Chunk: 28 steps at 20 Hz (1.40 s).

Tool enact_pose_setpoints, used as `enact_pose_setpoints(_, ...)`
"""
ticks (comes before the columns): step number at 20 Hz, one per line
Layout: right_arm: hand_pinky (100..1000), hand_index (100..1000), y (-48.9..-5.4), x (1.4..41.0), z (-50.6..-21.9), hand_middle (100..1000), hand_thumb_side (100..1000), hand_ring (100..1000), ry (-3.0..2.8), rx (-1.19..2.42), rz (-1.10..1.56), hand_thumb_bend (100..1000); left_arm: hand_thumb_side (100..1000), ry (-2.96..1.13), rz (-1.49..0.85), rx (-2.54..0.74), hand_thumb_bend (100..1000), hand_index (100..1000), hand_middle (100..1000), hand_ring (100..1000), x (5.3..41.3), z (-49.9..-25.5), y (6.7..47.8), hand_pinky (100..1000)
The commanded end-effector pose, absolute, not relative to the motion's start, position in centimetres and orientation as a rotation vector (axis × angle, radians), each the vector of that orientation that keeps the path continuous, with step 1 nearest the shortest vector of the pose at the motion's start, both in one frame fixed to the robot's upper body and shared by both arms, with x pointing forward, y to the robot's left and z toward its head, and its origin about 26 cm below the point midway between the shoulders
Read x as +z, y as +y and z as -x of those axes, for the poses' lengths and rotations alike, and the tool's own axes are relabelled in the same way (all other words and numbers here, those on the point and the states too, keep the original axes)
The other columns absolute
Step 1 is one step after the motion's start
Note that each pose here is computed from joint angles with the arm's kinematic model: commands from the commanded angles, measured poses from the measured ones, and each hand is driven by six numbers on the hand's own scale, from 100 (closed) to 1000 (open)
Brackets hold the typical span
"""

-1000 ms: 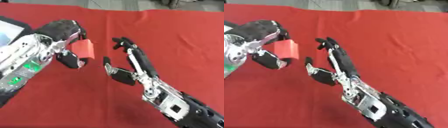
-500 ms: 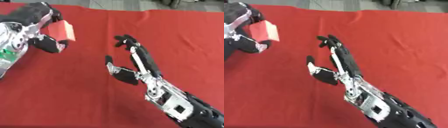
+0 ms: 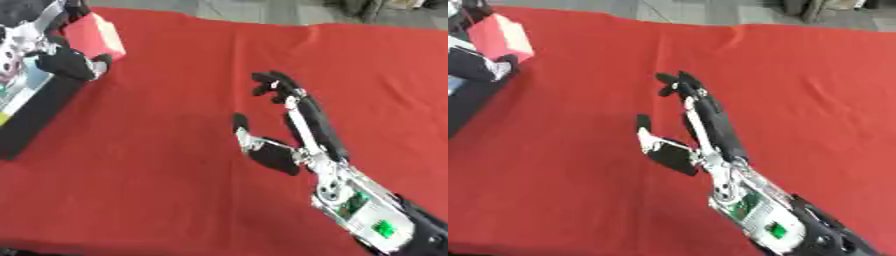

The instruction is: Pick up the objects with one hand, pass them to the other hand, and then place them into the box on the other side of the table.

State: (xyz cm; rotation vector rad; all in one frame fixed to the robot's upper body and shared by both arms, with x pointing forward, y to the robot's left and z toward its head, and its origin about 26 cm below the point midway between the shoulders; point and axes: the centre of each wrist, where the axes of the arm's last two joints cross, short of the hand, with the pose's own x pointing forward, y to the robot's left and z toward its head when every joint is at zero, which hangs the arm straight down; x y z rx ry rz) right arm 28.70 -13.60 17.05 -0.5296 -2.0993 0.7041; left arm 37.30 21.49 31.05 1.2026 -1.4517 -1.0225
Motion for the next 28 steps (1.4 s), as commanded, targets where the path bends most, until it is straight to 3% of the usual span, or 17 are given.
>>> enact_pose_setpoints(1,774,877,-14.0,17.6,-28.7,682,223,989,-2.132,0.691,0.515,187,143,-1.429,-1.292,-0.891,132,367,537,602,32.6,-37.7,24.5,704)
enact_pose_setpoints(12,768,854,-14.4,18.0,-28.5,672,207,978,-2.159,0.607,0.502,225,151,-1.264,-1.397,-0.590,100,397,542,602,31.2,-41.0,31.4,703)
enact_pose_setpoints(17,766,845,-14.5,18.2,-28.4,658,201,974,-2.164,0.586,0.499,262,135,-1.225,-1.409,-0.531,100,542,581,621,29.9,-42.3,33.0,715)
enact_pose_setpoints(22,766,842,-14.5,18.3,-28.3,654,188,971,-2.175,0.576,0.487,273,101,-1.160,-1.420,-0.495,230,749,677,699,28.5,-43.4,34.3,747)
enact_pose_setpoints(23,766,841,-14.5,18.4,-28.3,653,186,971,-2.178,0.574,0.485,275,110,-1.139,-1.421,-0.488,270,782,709,726,28.2,-43.6,34.7,764)
enact_pose_setpoints(28,763,840,-14.4,18.4,-28.3,649,194,969,-2.174,0.554,0.479,268,374,-1.050,-1.458,-0.475,417,848,742,764,26.9,-44.5,35.9,803)
